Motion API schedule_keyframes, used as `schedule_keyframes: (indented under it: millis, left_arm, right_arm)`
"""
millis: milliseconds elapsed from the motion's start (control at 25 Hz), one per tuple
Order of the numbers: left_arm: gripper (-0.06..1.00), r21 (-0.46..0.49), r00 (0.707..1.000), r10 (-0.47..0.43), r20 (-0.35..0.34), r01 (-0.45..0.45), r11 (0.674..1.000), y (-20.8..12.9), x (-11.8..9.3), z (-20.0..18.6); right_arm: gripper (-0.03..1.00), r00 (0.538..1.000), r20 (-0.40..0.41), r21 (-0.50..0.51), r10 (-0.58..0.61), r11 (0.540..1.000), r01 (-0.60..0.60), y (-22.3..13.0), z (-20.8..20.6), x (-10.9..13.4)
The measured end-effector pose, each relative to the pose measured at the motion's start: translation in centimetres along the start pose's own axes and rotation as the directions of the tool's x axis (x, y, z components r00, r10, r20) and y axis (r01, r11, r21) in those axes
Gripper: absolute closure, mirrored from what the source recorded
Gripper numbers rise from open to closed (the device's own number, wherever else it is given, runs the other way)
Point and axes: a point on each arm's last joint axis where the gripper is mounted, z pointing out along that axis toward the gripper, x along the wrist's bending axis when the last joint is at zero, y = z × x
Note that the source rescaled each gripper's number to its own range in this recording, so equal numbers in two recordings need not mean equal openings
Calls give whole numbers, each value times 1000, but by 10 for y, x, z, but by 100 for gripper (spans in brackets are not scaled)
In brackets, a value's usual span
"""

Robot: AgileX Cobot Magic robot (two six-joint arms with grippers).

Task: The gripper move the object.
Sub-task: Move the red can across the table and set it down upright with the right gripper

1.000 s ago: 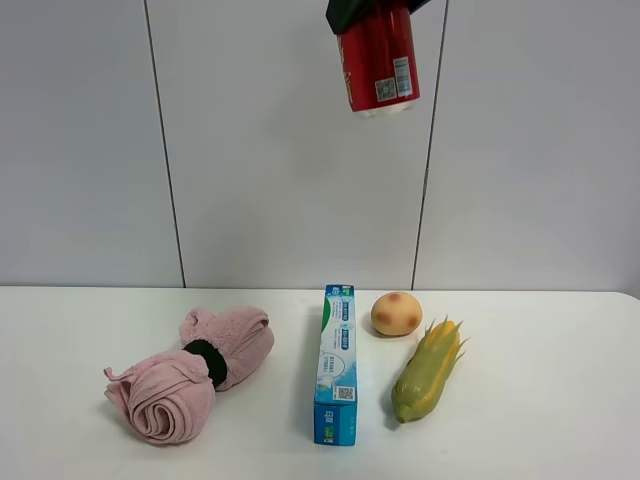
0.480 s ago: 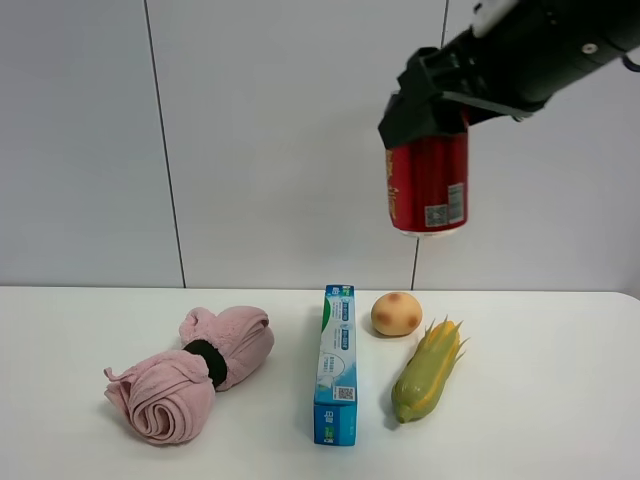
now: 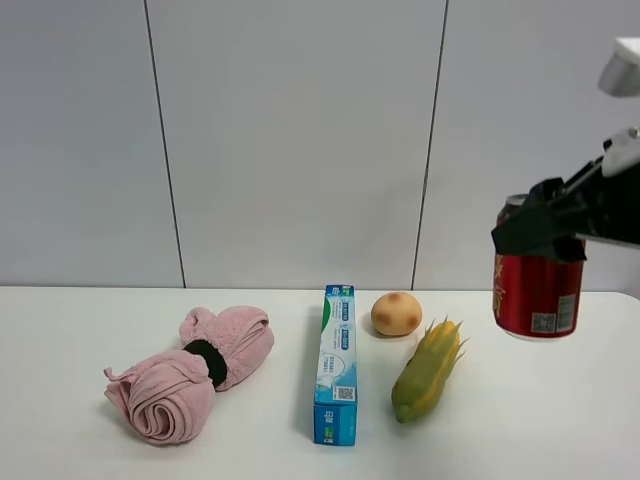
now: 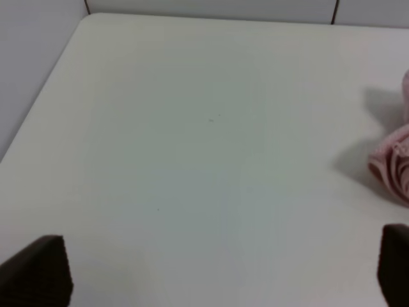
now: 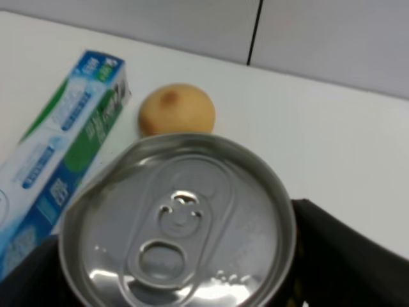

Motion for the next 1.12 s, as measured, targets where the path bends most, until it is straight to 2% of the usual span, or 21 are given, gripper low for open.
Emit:
schedule_keyframes:
  millis: [160,320,480,800,1000,1120]
  left_arm:
    - [-6,0,1000,0,0,0,1000,0,0,0]
    - [-6,0,1000,0,0,0,1000,0,0,0]
    - [-6,0,1000,0,0,0,1000,0,0,0]
    - [-6,0,1000,0,0,0,1000,0,0,0]
    - [-6,0,1000,0,0,0,1000,0,0,0]
    - [-6,0,1000,0,0,0,1000,0,0,0]
  right_arm:
    - [96,1000,9,-60,-10,998,11,-24,2,-5]
    - [96,993,22,-130,-120,984,122,-36,2,-6]
    - [96,986,53,-137,-157,977,163,-43,4,-8]
    - [96,982,189,-64,14,998,-2,-66,43,-24]
    - [96,976,219,-14,18,1000,-15,-81,60,-27]
    - [96,973,225,-19,42,999,-38,-84,63,-28]
